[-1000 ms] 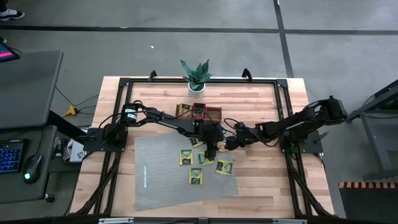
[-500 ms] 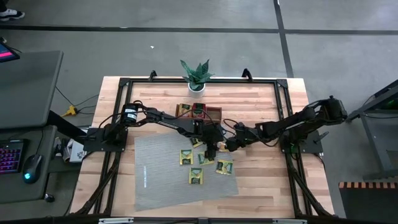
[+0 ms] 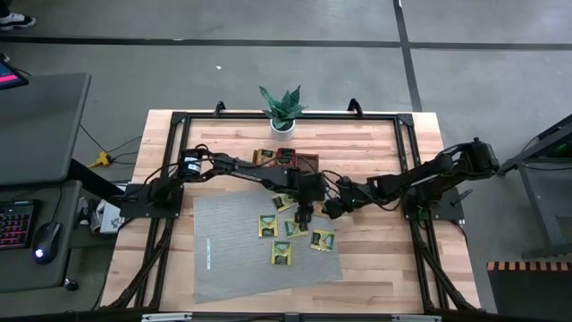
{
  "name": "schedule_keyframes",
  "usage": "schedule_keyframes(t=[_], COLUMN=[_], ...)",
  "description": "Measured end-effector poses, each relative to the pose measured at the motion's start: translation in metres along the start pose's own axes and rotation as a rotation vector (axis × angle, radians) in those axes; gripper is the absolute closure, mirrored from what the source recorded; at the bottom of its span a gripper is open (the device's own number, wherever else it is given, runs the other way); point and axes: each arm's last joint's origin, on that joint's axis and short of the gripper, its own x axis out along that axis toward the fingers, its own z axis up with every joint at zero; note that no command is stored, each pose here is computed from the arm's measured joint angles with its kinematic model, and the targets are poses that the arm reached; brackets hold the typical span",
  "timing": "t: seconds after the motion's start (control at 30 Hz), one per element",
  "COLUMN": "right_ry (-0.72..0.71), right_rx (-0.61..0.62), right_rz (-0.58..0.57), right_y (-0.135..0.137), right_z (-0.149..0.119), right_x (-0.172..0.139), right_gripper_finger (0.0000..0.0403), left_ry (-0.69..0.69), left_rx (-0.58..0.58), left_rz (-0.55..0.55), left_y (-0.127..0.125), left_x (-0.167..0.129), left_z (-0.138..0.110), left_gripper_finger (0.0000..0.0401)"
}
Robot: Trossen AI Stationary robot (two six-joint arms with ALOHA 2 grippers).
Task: Pick & Place Tea
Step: Put the orange tea bag into the left section of the wooden organizer
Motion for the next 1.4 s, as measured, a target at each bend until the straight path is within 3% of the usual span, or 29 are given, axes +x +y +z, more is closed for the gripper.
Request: schedule_keyframes(t=[0.27, 0.4, 0.5, 0.73, 0.87, 1.03, 1.2, 1.4], right_ry=[-0.004, -0.005, -0.012, -0.042, -0.083, -0.129, -0.112, -0.059], right_rx=[-0.008, -0.011, -0.027, -0.088, -0.153, -0.301, -0.394, -0.309], right_rz=[-0.007, -0.005, 0.013, 0.061, 0.114, 0.156, 0.085, -0.01], right_y=[0.0, 0.0, 0.001, 0.007, 0.014, 0.031, 0.048, 0.04], right_z=[0.0, 0.0, 0.001, 0.003, 0.007, 0.015, 0.03, 0.039], right_x=[0.0, 0.0, 0.0, -0.007, -0.019, -0.04, -0.059, -0.063], right_gripper_finger=[0.0403, 0.0403, 0.0403, 0.0403, 0.0403, 0.0403, 0.0403, 0.0403], left_ry=[0.099, 0.17, 0.202, 0.082, 0.06, 0.092, 0.138, 0.157], left_rx=[-0.029, -0.036, -0.047, -0.055, -0.063, -0.091, -0.134, -0.151], left_rz=[-0.04, -0.037, -0.02, 0.106, 0.201, 0.322, 0.414, 0.384], left_y=[-0.001, 0.0, 0.003, 0.006, 0.01, 0.012, 0.012, 0.011], left_x=[-0.009, -0.02, -0.046, -0.113, -0.163, -0.204, -0.224, -0.207], left_z=[0.0, 0.003, 0.01, 0.026, 0.023, 0.012, -0.002, -0.014], left_gripper_finger=[0.0074, 0.0047, 0.0044, 0.0043, 0.0043, 0.0043, 0.0043, 0.0043])
